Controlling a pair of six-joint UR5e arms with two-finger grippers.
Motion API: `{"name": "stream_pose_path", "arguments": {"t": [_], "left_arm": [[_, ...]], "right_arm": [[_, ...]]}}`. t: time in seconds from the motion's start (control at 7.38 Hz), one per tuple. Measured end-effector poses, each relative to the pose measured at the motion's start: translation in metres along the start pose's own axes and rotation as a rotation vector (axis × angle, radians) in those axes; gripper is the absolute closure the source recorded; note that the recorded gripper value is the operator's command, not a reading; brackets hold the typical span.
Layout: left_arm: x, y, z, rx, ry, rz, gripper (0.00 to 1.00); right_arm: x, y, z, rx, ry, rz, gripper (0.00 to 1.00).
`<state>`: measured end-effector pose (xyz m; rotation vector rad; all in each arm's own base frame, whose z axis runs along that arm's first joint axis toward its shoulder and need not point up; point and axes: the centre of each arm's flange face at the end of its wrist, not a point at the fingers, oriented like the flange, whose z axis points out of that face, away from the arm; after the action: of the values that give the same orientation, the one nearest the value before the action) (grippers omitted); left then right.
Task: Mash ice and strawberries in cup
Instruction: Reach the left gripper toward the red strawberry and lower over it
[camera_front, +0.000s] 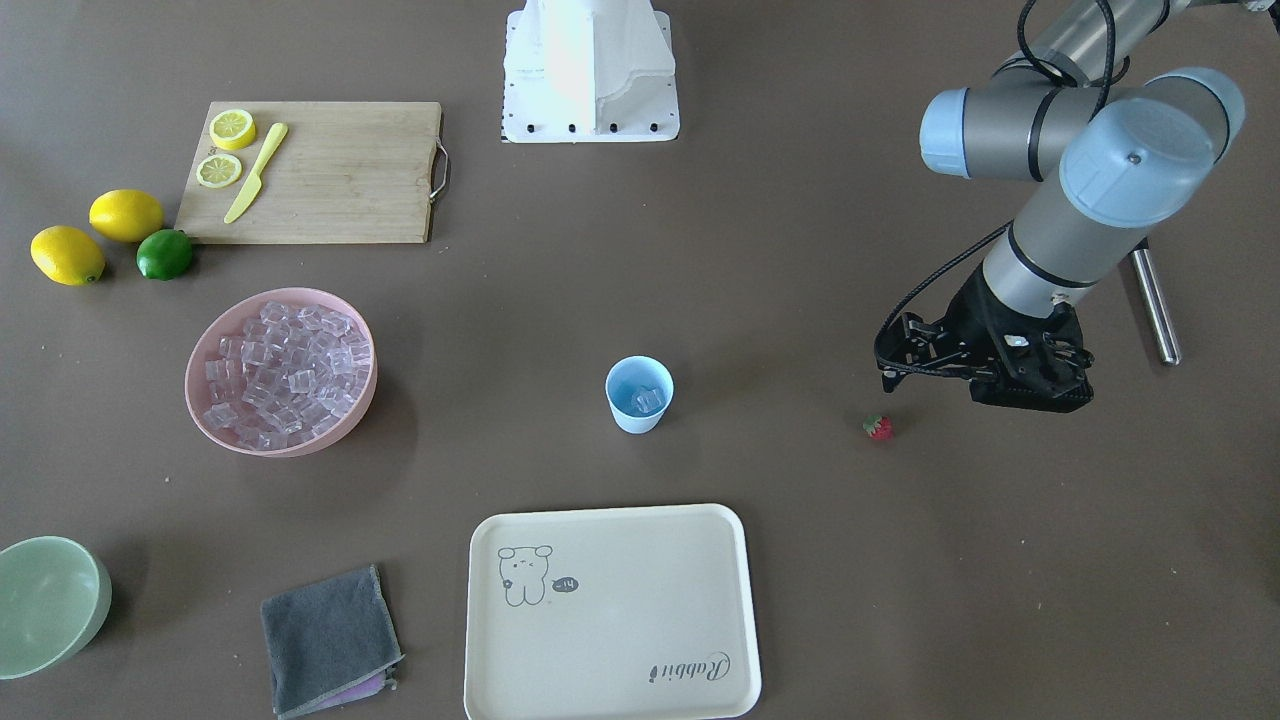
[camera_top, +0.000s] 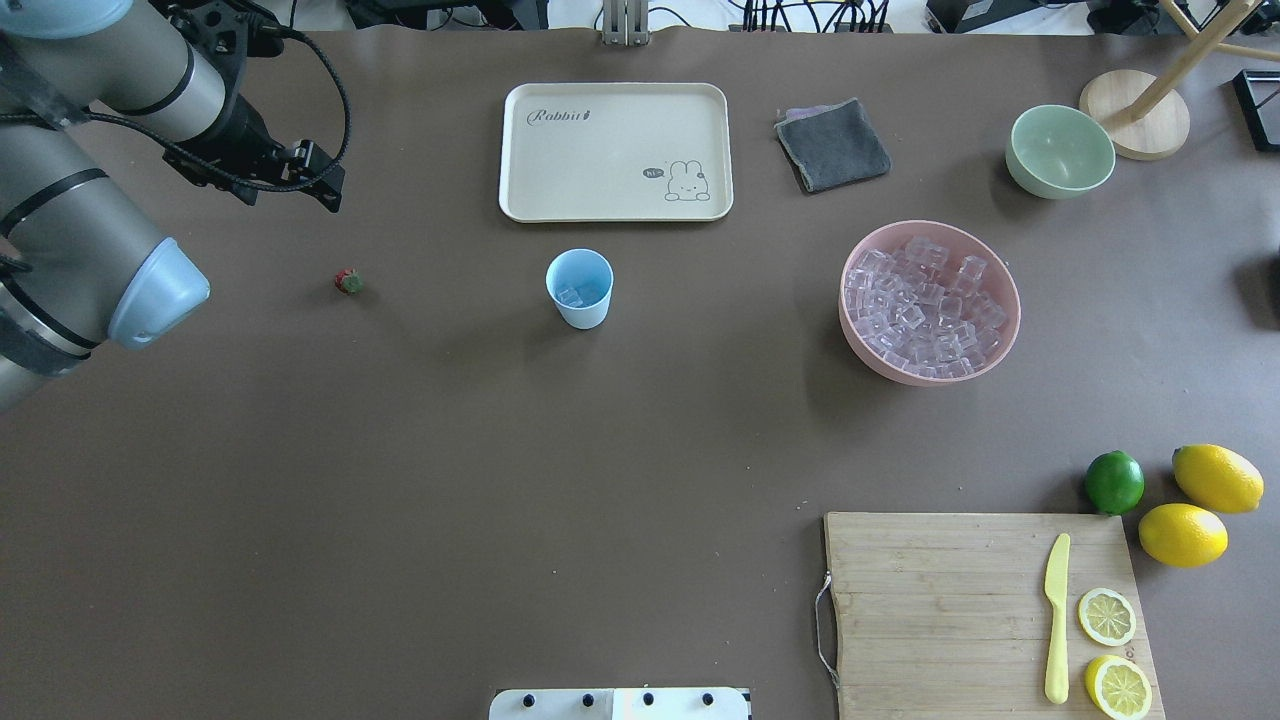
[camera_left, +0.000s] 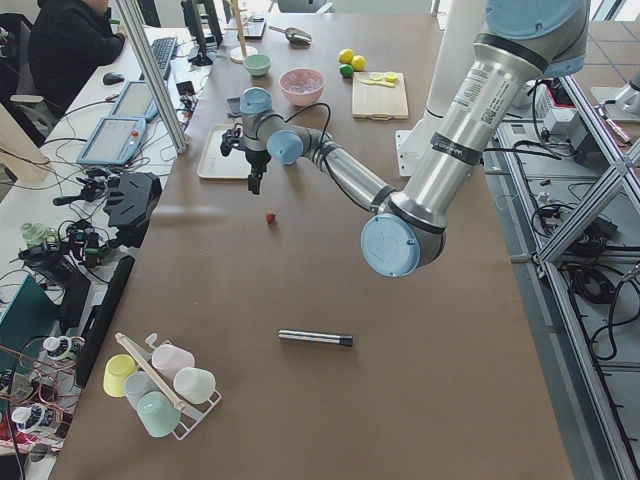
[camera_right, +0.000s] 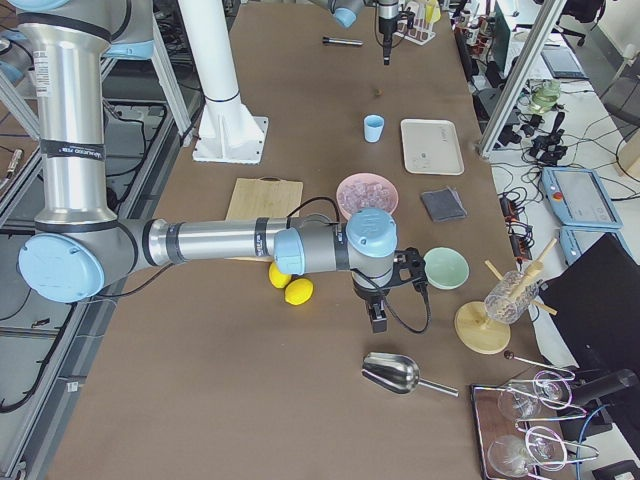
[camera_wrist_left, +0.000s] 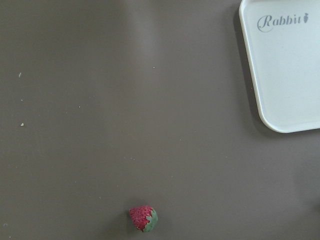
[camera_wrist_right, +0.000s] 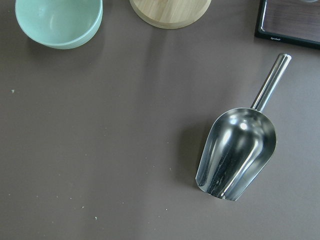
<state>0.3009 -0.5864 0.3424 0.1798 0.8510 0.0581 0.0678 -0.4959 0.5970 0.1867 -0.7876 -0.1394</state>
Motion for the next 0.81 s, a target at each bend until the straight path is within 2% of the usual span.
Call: {"name": "stream_pose_path", "arguments": {"t": [0.27,0.54,0.81], "left_arm": [[-0.029,0.014,0.017,-0.024,-0.014,-0.012,0.02],[-0.027,0.019,0.034,-0.047,-0.02,-0.003,0.02],[-0.001,-0.003,0.065,-0.066,-0.021,0.017,0.02]], "right_arm": [[-0.003,-0.001,0.005,-0.035,-0.001,0.022,0.01],[0.0,0.003,0.008,-0.047,0.008,0.026,0.01],[0.0,0.005,0.008,-0.048,0.011,0.023,0.01]]}}
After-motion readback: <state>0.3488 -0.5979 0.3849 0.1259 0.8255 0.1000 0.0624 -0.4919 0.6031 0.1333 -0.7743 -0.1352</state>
